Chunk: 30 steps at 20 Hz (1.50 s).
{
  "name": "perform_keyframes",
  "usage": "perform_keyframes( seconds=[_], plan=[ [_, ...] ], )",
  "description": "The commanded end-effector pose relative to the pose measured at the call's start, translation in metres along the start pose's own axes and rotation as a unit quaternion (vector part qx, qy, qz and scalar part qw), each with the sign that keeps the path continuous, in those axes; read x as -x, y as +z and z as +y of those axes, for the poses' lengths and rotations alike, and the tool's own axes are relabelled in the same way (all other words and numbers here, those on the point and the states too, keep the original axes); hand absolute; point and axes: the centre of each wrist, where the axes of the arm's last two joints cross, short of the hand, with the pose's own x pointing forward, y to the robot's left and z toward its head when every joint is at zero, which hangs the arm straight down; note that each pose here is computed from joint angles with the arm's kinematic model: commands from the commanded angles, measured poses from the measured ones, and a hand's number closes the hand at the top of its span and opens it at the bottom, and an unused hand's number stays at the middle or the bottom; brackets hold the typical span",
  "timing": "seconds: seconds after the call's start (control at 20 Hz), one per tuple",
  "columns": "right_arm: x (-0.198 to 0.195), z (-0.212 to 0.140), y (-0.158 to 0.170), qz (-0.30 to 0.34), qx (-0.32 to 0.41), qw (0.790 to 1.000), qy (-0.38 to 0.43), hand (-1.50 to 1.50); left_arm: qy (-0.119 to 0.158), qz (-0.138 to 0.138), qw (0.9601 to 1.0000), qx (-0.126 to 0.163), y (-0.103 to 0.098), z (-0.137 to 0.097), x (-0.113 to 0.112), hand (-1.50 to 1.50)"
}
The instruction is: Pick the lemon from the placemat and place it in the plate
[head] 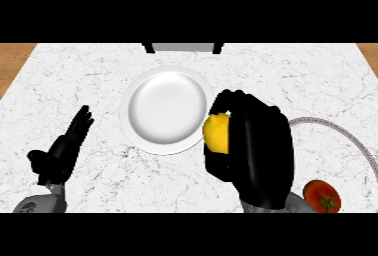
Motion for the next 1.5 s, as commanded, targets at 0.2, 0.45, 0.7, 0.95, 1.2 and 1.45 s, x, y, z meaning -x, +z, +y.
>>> perform_keyframes(
  seconds=[0.2, 0.45, 0.7, 0.95, 1.2, 1.45],
  plan=[
    [-0.036, 0.057, -0.051, 0.004, -0.029, 0.999, -0.021, 1.50, -0.009, 0.003, 1.0000, 0.002, 0.002, -0.006, 0.002, 0.00],
    [-0.041, 0.096, -0.070, 0.011, -0.036, 0.999, -0.027, 1.50, 0.003, 0.004, 0.9999, 0.010, -0.011, -0.009, -0.018, 0.00],
    [-0.028, 0.119, -0.082, 0.046, -0.015, 0.995, -0.090, 1.50, -0.005, -0.002, 0.9998, 0.020, -0.004, -0.022, -0.003, 0.00],
    [-0.033, 0.132, -0.096, 0.100, 0.006, 0.990, -0.096, -1.50, -0.007, -0.011, 0.9997, 0.019, -0.006, 0.003, -0.005, 0.00],
    [-0.030, 0.144, -0.087, 0.152, -0.020, 0.979, -0.134, -1.50, -0.002, -0.009, 0.9996, 0.026, -0.006, -0.013, -0.003, 0.00],
    [-0.029, 0.135, -0.096, 0.137, 0.062, 0.959, -0.239, -1.50, -0.007, -0.009, 0.9998, 0.014, -0.013, -0.007, -0.004, 0.00]
  ],
)
